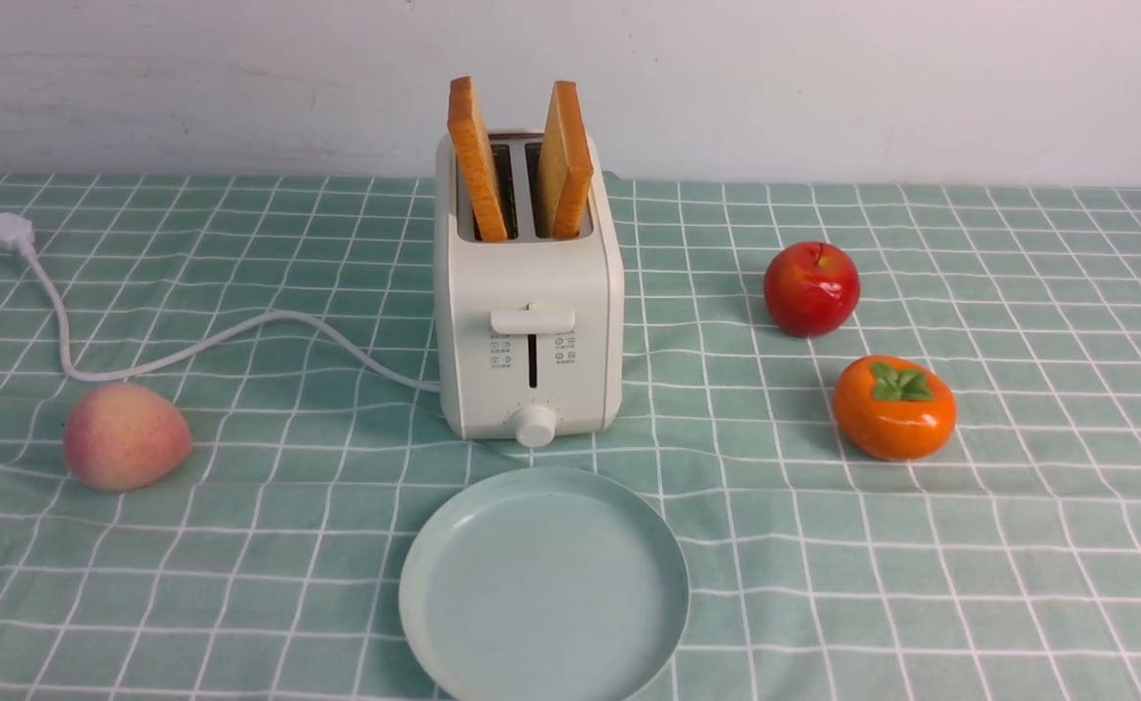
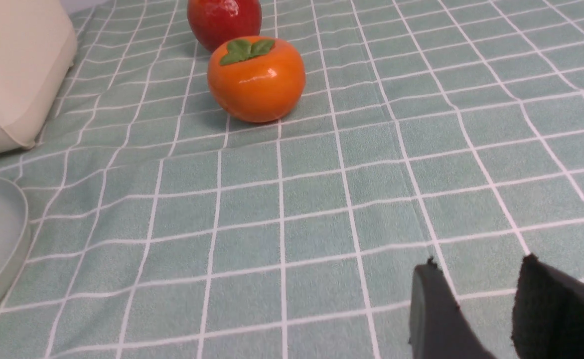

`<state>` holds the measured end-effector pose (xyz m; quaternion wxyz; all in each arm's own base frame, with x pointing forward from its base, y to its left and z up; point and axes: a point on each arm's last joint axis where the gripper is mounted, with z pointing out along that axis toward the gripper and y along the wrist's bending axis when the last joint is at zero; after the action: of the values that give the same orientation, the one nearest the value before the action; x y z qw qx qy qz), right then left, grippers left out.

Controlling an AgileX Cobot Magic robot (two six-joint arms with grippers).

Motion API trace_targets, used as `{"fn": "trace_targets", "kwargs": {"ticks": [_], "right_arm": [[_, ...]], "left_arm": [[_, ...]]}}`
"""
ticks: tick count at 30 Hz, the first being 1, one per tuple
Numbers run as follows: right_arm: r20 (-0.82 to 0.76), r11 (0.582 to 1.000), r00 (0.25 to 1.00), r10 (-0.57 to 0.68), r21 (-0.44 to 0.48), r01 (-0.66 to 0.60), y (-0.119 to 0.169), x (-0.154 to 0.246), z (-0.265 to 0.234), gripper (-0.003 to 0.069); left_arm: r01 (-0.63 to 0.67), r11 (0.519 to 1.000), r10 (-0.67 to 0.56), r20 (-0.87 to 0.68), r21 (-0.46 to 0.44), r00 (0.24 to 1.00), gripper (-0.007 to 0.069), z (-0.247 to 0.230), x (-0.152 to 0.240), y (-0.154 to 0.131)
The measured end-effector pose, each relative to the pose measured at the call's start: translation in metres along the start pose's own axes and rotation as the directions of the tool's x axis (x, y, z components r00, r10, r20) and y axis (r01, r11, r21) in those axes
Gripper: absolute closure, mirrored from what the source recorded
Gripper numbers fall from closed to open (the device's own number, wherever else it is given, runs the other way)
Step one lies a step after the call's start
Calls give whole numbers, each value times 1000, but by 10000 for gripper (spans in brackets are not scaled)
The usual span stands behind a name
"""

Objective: Take toasted bread from bread machine on blue coffee table place on plate.
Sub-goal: 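Grasp the toast slice in the toaster and pull it up out of the slot with the right gripper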

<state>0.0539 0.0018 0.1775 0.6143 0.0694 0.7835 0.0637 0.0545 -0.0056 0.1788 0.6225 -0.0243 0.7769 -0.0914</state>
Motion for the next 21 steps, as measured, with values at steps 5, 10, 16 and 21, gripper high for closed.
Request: {"fn": "trace_targets", "kwargs": {"ticks": [5, 10, 16, 21], "right_arm": [[183, 999, 983, 24, -25, -20, 2, -16, -1, 419], [378, 999, 925, 37, -47, -21, 3, -34, -7, 419], [483, 998, 874, 53, -61, -27, 4, -44, -11, 419], [542, 970, 804, 244, -146, -196, 1, -51, -16, 419]], "left_arm": [[-1, 1000, 0, 64, 16, 998, 461, 0, -6, -1], [-4, 999, -2, 156, 39, 988, 461, -1, -14, -4], [-5, 999, -3, 175, 44, 985, 461, -1, -16, -4], [111, 987, -143, 306, 119, 941, 460, -5, -29, -7]]}}
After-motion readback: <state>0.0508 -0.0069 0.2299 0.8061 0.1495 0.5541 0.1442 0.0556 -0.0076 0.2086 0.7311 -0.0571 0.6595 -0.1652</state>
